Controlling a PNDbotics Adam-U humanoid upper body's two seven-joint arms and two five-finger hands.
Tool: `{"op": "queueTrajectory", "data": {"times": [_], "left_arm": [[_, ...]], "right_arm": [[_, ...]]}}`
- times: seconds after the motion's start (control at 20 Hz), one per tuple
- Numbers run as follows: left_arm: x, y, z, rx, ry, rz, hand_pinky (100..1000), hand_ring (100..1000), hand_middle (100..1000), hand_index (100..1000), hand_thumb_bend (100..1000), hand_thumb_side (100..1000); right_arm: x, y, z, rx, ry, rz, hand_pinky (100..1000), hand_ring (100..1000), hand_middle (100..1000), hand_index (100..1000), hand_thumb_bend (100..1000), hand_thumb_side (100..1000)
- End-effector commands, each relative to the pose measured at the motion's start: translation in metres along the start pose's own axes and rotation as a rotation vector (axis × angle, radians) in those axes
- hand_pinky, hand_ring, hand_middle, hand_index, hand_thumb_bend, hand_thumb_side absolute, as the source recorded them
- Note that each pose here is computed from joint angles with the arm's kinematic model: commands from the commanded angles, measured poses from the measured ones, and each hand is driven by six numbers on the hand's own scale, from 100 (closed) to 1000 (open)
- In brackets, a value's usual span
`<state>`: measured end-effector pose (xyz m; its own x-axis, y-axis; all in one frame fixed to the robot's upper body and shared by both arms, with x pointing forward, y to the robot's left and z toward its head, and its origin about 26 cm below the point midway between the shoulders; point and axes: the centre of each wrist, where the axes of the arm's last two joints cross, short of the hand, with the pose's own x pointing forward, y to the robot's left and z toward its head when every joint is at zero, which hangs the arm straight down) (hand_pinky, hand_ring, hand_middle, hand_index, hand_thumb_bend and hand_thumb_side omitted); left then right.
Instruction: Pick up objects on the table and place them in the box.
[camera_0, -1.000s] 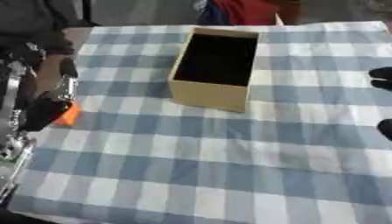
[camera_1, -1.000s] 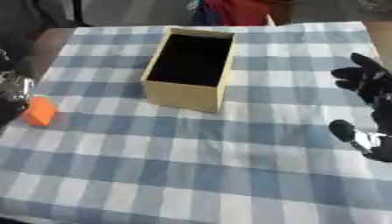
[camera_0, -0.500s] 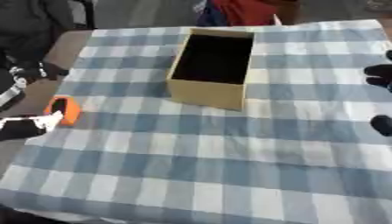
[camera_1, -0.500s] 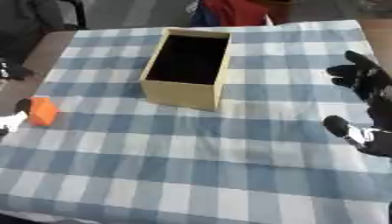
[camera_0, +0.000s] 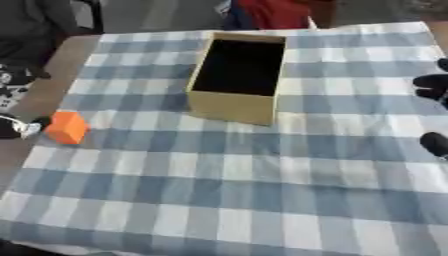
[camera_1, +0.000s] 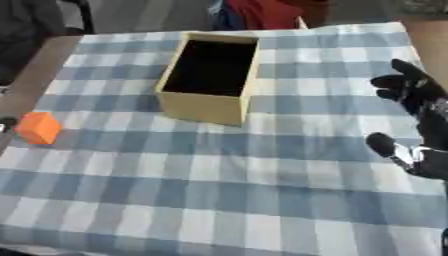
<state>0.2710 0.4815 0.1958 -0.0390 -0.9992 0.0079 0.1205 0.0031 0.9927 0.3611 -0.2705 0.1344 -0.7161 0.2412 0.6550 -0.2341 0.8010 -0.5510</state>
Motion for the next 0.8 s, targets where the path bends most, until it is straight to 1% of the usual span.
{"op": "queueTrajectory", "data": {"times": [0.05, 0.1, 0.2, 0.35, 0.45, 0.8], "left_arm": [[-0.011, 0.012, -0.002, -0.019, 0.004, -0.079, 820, 837, 821, 894, 493, 214], [-0.013, 0.01, -0.003, -0.029, 0.001, -0.082, 820, 837, 821, 894, 502, 212], [-0.015, 0.006, -0.006, -0.053, 0.0, -0.09, 817, 837, 823, 894, 532, 246], [-0.019, 0.001, -0.01, -0.083, 0.007, -0.102, 814, 836, 824, 895, 542, 239], [-0.021, -0.003, -0.014, -0.088, 0.014, -0.104, 814, 834, 821, 894, 525, 212], [-0.027, -0.015, -0.029, -0.09, 0.03, -0.1, 815, 832, 820, 892, 504, 215]], "right_arm": [[0.004, -0.007, -0.003, 0.008, -0.018, 0.021, 867, 873, 778, 1000, 653, 529], [0.004, -0.007, -0.003, 0.009, -0.018, 0.02, 867, 873, 778, 1000, 653, 529], [0.004, -0.007, -0.004, 0.01, -0.019, 0.018, 867, 873, 778, 1000, 654, 528], [0.004, -0.006, -0.004, 0.013, -0.021, 0.016, 867, 873, 778, 1000, 654, 526], [0.004, -0.005, -0.005, 0.014, -0.023, 0.014, 867, 873, 778, 1000, 653, 527], [0.004, -0.004, -0.007, 0.015, -0.03, 0.009, 867, 873, 778, 1000, 653, 527]]}}
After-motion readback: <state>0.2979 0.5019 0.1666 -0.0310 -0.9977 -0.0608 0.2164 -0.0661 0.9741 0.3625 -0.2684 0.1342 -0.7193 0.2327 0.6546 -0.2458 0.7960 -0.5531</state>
